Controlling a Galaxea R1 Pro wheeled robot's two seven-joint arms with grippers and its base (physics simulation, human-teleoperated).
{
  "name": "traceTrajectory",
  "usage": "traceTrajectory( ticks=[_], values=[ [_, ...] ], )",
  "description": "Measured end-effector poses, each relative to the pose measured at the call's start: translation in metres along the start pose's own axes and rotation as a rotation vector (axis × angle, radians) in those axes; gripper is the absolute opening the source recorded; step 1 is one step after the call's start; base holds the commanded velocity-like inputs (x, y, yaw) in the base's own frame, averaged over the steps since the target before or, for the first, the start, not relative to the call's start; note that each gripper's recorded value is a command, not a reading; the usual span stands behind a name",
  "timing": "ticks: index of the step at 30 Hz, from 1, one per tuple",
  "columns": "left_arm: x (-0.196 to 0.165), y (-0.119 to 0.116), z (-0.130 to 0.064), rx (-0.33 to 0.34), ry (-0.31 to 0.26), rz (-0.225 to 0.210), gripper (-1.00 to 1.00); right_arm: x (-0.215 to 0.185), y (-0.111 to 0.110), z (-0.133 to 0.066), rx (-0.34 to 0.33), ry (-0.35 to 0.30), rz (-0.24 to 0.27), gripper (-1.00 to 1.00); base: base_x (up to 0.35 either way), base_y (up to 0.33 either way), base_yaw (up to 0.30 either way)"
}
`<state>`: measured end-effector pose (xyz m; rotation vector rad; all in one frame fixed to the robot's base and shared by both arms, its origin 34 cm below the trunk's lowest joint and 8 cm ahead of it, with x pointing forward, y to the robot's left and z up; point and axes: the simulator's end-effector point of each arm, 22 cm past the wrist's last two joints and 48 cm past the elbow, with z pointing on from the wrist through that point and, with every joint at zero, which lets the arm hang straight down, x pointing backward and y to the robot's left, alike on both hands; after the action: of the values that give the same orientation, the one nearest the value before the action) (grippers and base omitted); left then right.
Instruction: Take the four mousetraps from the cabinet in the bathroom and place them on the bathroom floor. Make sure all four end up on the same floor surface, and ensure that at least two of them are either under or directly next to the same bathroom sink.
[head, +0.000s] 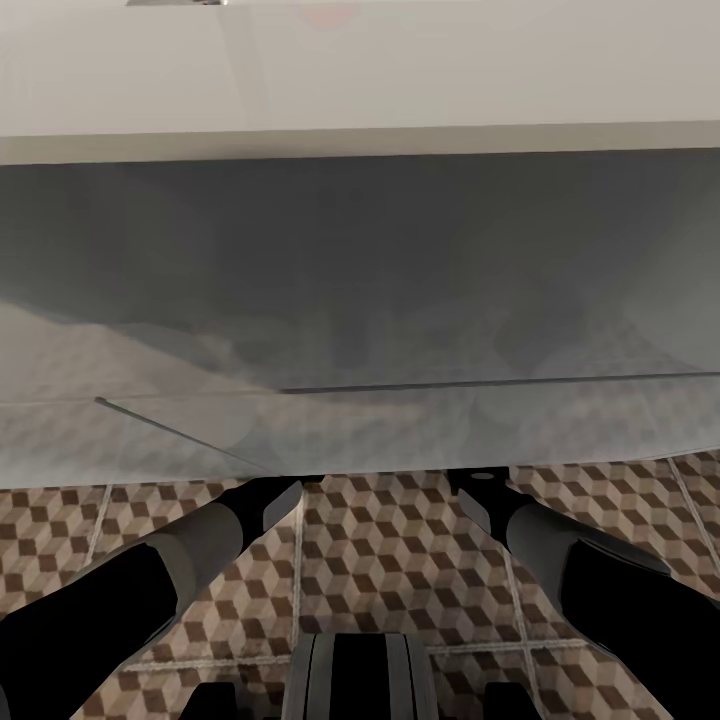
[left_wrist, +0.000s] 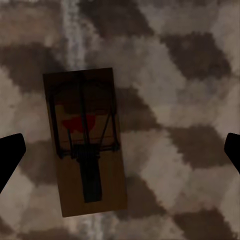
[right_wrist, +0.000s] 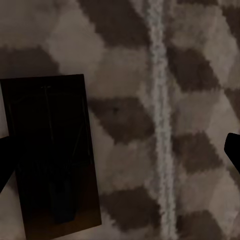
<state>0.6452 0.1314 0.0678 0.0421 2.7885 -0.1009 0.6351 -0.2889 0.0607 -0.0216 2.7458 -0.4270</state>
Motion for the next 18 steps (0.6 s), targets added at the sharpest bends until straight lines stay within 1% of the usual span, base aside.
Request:
traceTrajectory(
  ticks=[6,12,18],
  values=[
    [-0.002,0.0,0.0,0.002,-0.008,-0.002,1.0,0.0,-0.001,0.0,0.001,0.0,0.0,1.0,0.0,0.0,0.0],
    [-0.009,0.0,0.0,0.001,-0.042,-0.004,1.0,0.0,-0.001,0.0,0.002,0.001,0.0,1.0,0.0,0.0,0.0],
    [-0.013,0.0,0.0,0.001,-0.057,-0.002,1.0,0.0,-0.002,0.001,0.003,0.001,0.001,1.0,0.0,0.0,0.0]
  ],
)
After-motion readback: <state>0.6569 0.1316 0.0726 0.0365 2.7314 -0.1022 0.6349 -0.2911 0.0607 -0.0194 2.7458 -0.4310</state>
